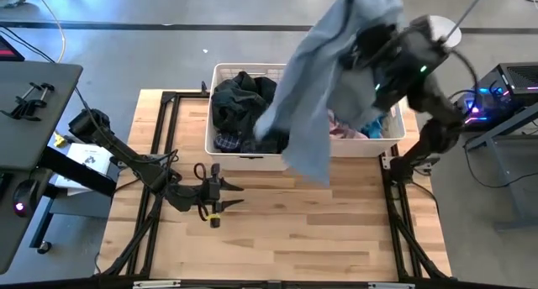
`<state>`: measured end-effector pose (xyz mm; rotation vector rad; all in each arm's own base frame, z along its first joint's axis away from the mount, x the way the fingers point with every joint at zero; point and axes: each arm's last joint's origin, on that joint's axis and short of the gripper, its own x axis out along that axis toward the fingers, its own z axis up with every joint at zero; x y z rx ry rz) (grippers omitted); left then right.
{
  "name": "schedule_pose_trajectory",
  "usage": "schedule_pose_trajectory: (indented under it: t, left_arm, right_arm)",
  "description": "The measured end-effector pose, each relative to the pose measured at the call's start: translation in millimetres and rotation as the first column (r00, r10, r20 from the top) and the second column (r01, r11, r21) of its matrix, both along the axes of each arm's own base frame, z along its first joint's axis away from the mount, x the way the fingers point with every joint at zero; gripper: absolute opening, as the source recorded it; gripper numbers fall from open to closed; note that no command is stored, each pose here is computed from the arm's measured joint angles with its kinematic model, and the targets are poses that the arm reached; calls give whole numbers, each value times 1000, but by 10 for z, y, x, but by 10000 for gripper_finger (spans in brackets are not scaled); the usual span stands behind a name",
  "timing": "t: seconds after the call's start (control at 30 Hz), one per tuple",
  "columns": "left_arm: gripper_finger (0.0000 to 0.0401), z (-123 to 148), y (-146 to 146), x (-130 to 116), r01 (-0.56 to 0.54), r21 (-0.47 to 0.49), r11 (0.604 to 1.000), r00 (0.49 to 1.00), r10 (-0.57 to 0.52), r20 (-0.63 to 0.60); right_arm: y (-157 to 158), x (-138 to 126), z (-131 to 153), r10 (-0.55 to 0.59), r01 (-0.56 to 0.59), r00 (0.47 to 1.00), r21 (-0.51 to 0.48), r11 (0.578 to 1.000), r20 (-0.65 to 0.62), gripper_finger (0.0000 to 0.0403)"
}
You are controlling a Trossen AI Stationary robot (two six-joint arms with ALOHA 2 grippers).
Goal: Sort clothes
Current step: Put the light blue pants into the right white bin
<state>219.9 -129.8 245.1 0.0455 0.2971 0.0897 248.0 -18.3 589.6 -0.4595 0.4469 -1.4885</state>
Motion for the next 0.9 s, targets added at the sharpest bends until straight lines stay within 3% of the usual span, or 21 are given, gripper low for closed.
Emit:
schedule_pose_trajectory:
  t: [0.2, 0.37, 0.47, 0.57, 0.63, 0.7, 0.8, 0.9]
  left_arm:
    - [136, 7, 9, 2, -22, 31, 999, 1000, 22, 9]
    - [136, 28, 7, 9, -28, 31, 999, 999, 27, 29]
    - [136, 59, 6, 16, -40, 20, 999, 998, 39, 59]
    - [136, 104, 32, 25, -43, 32, 999, 996, 41, 80]
    - [136, 140, 68, 33, -50, 62, 997, 995, 45, 87]
    - [136, 164, 125, 45, -68, 87, 994, 994, 60, 92]
    - [136, 190, 224, 56, -116, 120, 986, 990, 105, 91]
    - [136, 237, 327, 62, -167, 171, 971, 983, 151, 103]
  right_arm:
    - [-400, -564, -106, -189, 189, 982, -2, 982, -16, 6]
    - [-429, -986, -495, -216, 215, 971, 13, 976, 105, 6]
    - [-506, -1084, -833, -156, 114, 947, 162, 980, 281, 6]
    - [-699, -987, -1219, -179, 101, 957, 320, 942, 228, 6]
    - [-841, -846, -1518, -137, 66, 982, 437, 897, 134, 7]
    - [-989, -700, -1852, -62, 7, 995, 565, 825, 78, 7]
    - [-1147, -503, -2351, 80, -124, 992, 720, 683, 95, 7]
    - [-1245, -322, -2826, 227, -266, 960, 802, 535, 167, 7]
